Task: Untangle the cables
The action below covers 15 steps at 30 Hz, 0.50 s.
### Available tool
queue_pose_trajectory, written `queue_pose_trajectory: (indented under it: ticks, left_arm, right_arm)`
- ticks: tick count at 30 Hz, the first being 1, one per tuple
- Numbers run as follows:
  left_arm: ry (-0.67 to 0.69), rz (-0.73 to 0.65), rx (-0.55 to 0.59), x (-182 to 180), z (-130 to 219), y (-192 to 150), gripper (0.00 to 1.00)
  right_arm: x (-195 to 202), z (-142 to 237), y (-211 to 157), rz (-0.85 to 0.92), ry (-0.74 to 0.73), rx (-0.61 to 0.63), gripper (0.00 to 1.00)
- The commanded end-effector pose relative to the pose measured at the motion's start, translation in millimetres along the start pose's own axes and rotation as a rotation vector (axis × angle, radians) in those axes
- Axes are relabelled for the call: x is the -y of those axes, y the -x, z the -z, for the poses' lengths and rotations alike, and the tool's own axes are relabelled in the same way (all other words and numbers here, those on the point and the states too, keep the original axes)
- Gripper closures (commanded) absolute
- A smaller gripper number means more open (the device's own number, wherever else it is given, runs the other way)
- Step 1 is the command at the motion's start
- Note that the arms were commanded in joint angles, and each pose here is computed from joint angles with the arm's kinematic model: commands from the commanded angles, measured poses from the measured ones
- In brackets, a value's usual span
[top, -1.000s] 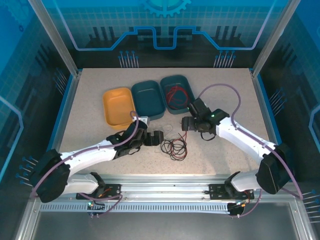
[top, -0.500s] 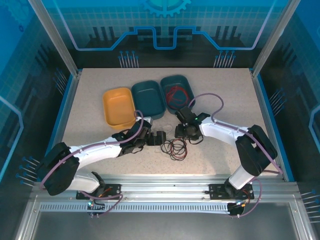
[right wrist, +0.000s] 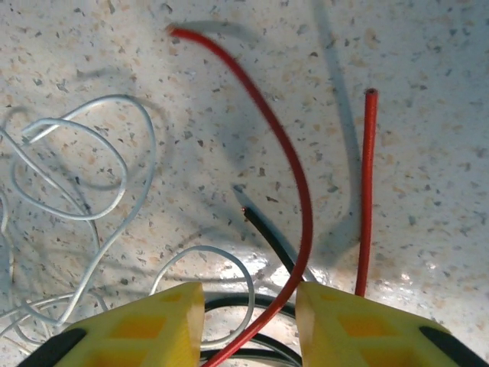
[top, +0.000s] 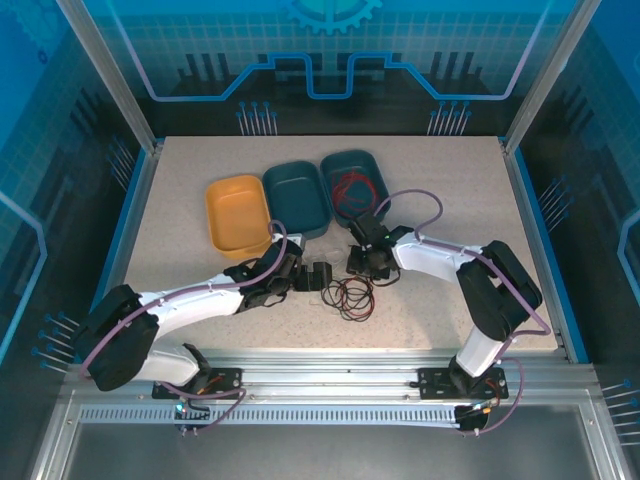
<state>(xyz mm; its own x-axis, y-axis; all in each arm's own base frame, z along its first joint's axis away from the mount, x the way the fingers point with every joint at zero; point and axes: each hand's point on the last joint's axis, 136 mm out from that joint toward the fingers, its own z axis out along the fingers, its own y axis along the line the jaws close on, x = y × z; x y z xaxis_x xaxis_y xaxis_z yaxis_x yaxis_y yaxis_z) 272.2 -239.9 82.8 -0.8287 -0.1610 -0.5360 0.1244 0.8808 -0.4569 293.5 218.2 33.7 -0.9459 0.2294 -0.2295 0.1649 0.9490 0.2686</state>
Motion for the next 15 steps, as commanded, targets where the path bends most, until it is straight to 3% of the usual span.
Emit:
queue_pose_trajectory:
  ticks: [1, 9, 15]
  left_arm:
    - [-0.015, 0.010, 0.009, 4.4, 0.6, 5.4, 0.01]
    - [-0.004, 0.008, 0.012, 0.9, 0.8, 4.0, 0.01]
    - [-0.005, 0.010, 0.006, 0.8, -1.1, 2.8, 0.01]
  right_arm:
    - [5.2, -11.1, -0.1, -0.073, 0.014, -0.020, 0.67]
    - [7.1, -19.1, 1.0, -0.114, 0.037, -0.027, 0.71]
    - [0.9, -13.9, 4.5, -0.108, 0.072, -0.011, 0.91]
